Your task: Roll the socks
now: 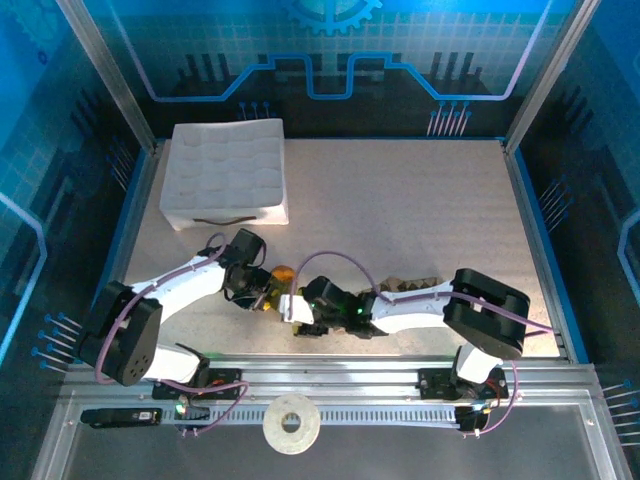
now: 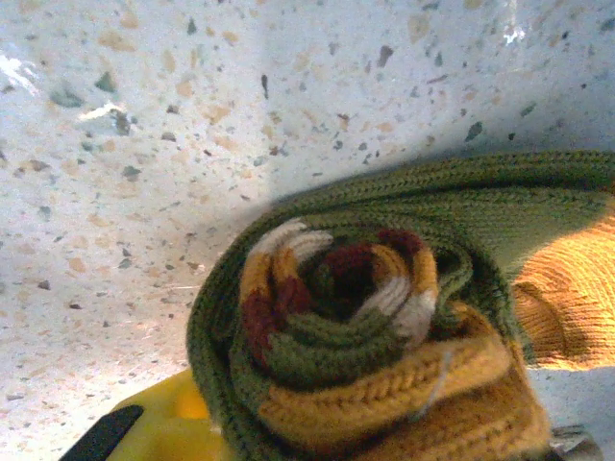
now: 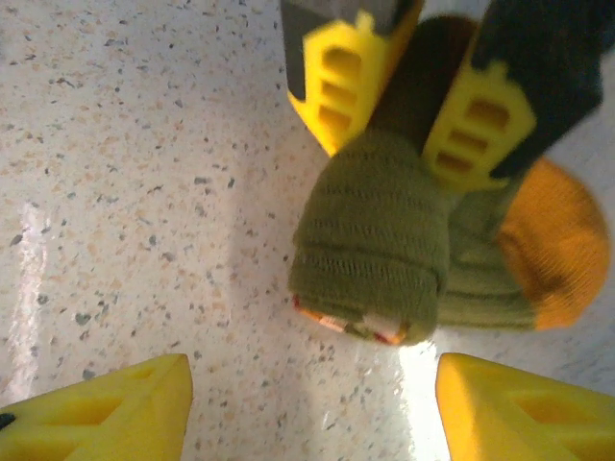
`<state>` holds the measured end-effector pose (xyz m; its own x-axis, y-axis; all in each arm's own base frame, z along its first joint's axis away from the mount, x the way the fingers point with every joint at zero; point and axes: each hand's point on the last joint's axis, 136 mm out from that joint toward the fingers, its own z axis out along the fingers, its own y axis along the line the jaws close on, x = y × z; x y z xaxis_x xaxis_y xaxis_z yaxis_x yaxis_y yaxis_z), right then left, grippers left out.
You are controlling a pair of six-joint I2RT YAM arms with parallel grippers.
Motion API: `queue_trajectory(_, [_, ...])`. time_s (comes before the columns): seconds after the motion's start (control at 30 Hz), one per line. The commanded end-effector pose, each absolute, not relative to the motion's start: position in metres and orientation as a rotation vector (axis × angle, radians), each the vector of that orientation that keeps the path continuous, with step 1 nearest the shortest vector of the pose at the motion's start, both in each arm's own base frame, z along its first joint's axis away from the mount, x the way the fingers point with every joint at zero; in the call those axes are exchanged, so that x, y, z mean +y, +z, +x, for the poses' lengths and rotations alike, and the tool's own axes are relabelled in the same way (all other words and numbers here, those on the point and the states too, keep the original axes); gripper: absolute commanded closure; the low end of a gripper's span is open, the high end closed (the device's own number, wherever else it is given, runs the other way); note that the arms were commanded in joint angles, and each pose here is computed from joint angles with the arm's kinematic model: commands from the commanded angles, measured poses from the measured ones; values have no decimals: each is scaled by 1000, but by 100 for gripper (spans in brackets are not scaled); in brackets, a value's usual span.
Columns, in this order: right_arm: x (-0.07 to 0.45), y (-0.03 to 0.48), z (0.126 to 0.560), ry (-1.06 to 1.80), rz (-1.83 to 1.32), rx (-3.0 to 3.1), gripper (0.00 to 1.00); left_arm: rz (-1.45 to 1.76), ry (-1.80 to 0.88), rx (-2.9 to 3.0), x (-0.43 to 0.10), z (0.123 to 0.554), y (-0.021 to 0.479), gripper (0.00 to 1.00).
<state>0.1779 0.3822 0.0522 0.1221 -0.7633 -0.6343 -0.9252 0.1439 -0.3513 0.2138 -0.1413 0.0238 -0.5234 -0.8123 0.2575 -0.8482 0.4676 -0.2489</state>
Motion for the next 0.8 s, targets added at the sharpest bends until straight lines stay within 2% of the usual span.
queue_trajectory(0.0, [398,73,197,69,-1620,1540,32,1471,66,-2460,-106,147,-4,88])
queue_trajectory(0.23, [424,56,205,6,-1665,1517,34,1455,89,-2434,-115,153,-6,88])
queue_trajectory(0.3, [427,48,207,-1,-1682,1530,38,1455,103,-2425,-117,154,-6,88])
queue_trajectory(0.33, [426,44,210,-13,-1682,1544,43,1454,111,-2423,-117,154,-6,88])
queue_trajectory(0.47, [410,21,221,-34,-1662,1665,73,1464,185,-2412,-121,161,-2,84])
queue_trajectory(0.53, [403,14,221,-18,-1667,1705,83,1472,225,-2401,-121,164,1,77])
queue_trajectory(0.63, [396,5,216,6,-1693,1731,95,1492,304,-2361,-123,170,5,60])
queue_trajectory(0.7, [391,0,212,37,-1712,1750,100,1515,373,-2319,-124,176,9,43])
queue_trajectory(0.77, [388,-4,208,72,-1724,1776,100,1551,432,-2279,-123,182,14,26])
